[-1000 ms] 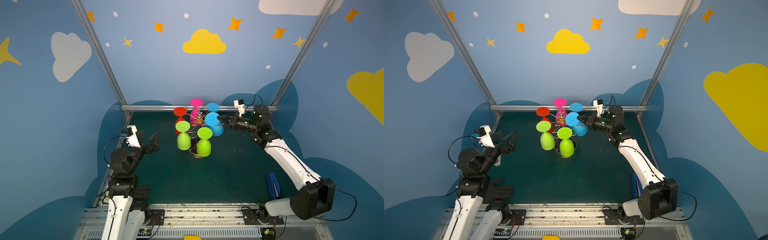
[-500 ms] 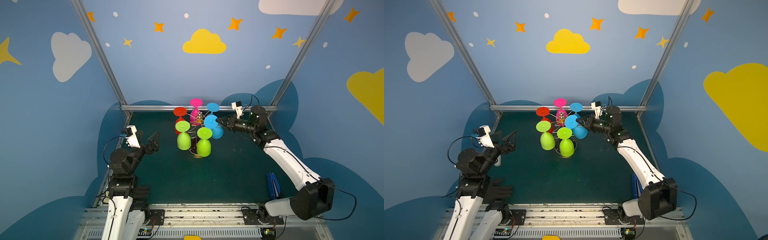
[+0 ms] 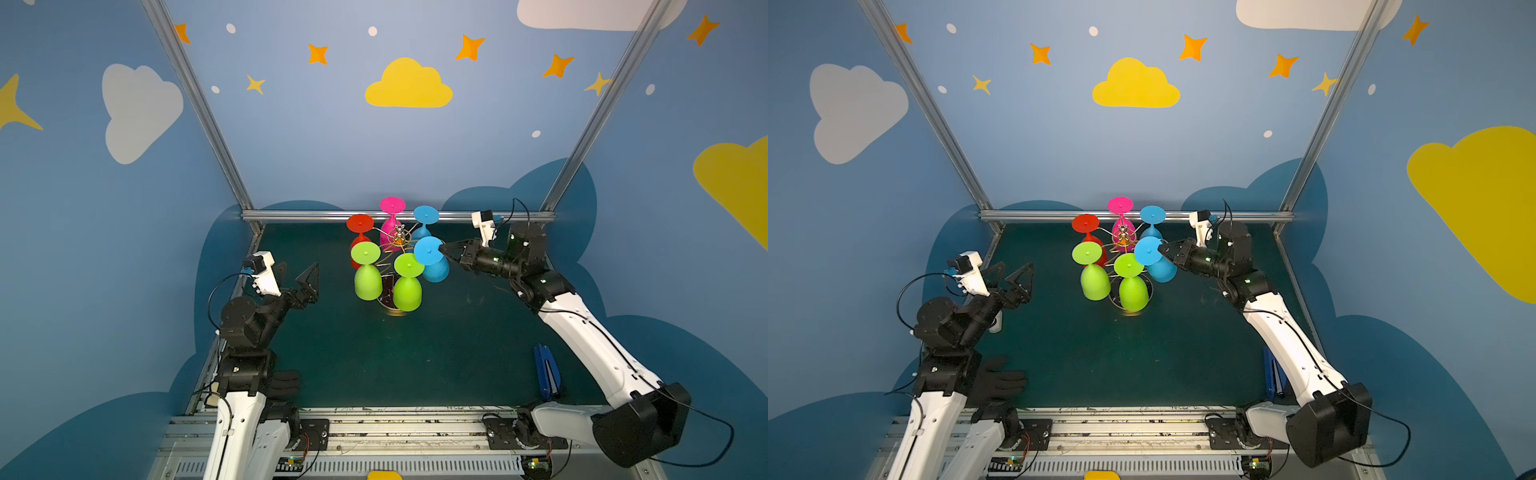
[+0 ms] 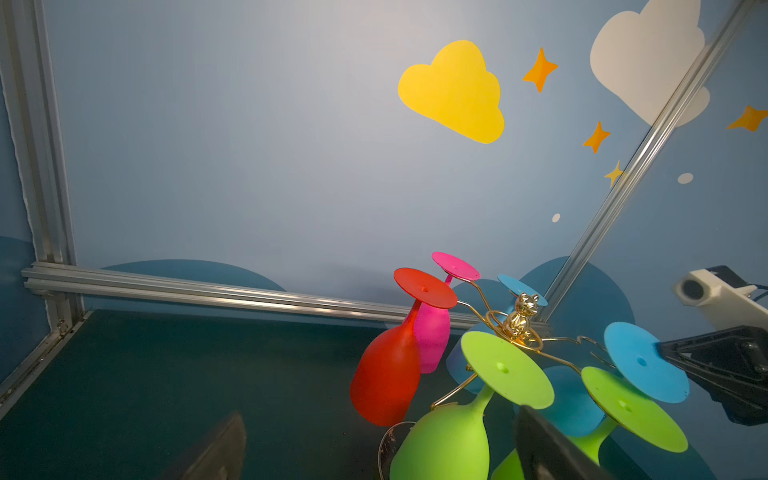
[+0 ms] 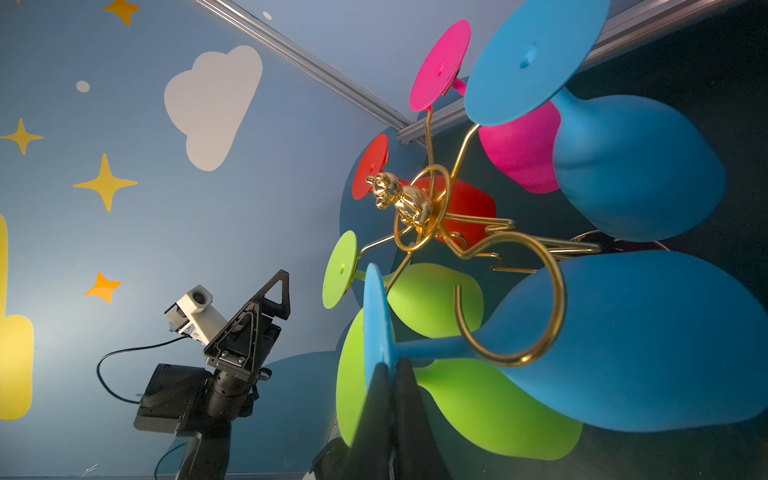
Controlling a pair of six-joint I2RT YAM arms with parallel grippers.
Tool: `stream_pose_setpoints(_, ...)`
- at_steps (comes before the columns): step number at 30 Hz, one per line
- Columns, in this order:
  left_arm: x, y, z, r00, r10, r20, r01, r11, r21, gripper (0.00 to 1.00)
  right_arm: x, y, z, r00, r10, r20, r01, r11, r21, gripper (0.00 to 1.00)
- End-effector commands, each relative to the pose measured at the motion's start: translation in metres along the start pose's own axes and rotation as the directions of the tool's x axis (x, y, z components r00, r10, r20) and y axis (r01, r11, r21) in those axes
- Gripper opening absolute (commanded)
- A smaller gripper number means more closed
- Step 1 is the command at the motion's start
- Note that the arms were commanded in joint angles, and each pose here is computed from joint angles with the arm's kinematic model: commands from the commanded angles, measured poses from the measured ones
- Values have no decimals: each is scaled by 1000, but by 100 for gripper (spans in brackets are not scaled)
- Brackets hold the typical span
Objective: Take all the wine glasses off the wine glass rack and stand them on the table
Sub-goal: 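Close the right gripper on the blue glass's foot and lift it off its hook, then carry the blue glass toward the left gripper while the left gripper reaches to meet it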
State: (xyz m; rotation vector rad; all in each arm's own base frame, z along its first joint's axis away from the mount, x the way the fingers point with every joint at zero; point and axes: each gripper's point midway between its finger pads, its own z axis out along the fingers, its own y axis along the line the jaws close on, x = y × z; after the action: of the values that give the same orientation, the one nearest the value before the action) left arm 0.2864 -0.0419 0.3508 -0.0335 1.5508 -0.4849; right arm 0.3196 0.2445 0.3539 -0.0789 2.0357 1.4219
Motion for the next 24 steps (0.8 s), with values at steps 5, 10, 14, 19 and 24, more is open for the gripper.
stream_pose_setpoints(5, -7, 1, -4, 1000, 12, 24, -12, 1000, -17, 100, 14, -4, -20, 999, -38, 18, 37, 999, 37, 0)
stream_pose_setpoints(10, -19, -2, -12, 998, 45, 45, -44, 998, -34, 100, 26, -19, -46, 997, -60, 45, 55, 993, 104, 0)
stream_pose_setpoints(14, -23, -20, -13, 999, 31, 10, -32, 998, 49, 100, 29, -25, -73, 991, -94, 91, 78, 983, 164, 0)
stream_pose_setpoints(19, -31, -64, -6, 988, -119, -94, 142, 947, 288, 92, 19, -10, -99, 967, -203, 154, 170, 964, 203, 0)
stream_pose_setpoints(24, -56, -112, -3, 957, -214, -194, 286, 795, 535, 83, 4, 33, -115, 919, -342, 197, 313, 935, 164, 0)
